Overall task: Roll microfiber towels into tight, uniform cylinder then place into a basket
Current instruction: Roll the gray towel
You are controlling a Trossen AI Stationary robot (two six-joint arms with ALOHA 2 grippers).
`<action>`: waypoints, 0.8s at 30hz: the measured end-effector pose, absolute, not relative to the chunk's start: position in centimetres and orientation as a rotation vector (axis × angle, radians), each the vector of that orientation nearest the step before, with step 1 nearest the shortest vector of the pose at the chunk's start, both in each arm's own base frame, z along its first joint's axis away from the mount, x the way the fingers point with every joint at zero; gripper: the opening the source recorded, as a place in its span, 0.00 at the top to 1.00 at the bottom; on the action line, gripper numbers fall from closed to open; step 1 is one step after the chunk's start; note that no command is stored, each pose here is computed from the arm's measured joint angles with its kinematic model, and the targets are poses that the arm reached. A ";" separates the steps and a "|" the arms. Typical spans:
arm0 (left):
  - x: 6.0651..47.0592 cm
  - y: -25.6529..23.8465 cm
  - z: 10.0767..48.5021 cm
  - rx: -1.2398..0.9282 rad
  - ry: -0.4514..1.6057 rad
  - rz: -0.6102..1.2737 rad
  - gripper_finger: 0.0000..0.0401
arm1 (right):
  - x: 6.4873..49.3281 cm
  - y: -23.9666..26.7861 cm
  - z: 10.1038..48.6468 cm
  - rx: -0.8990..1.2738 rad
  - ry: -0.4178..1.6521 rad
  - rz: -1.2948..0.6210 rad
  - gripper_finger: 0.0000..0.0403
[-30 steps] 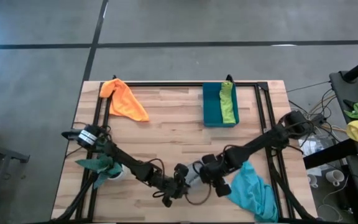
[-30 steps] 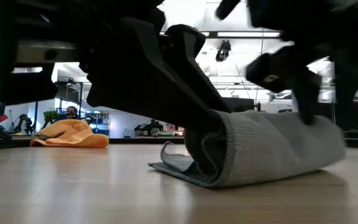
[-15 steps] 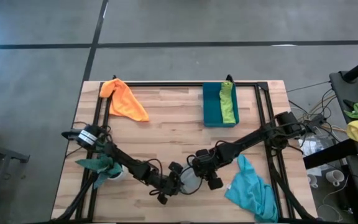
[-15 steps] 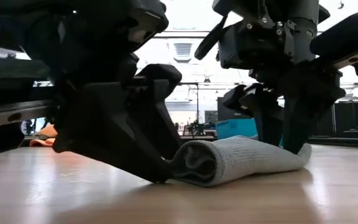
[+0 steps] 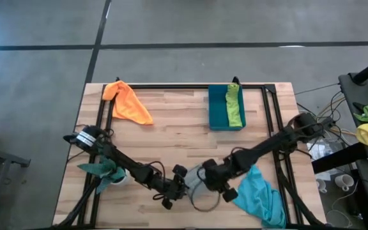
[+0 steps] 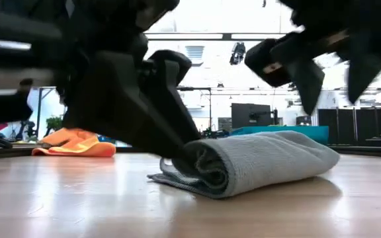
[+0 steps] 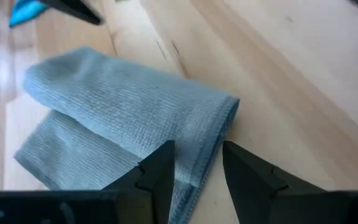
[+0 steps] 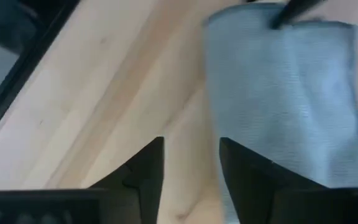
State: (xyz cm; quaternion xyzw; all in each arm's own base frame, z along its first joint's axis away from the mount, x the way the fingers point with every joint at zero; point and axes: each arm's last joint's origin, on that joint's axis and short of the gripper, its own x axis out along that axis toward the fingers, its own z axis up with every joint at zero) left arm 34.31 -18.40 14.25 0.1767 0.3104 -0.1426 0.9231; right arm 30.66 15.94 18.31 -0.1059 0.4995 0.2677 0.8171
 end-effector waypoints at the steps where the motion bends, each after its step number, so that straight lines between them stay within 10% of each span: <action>1: 34.3 -18.4 14.5 0.362 0.636 -0.292 0.70 | 30.5 16.5 18.2 -0.251 1.058 0.559 0.59; 10: 34.5 -17.5 15.7 0.346 0.594 -0.249 0.70 | 30.1 20.3 16.6 -0.542 0.902 0.346 0.39; 24: 35.5 -16.4 11.8 0.356 0.676 -0.230 0.70 | 31.3 21.3 11.6 -0.853 0.892 0.208 0.44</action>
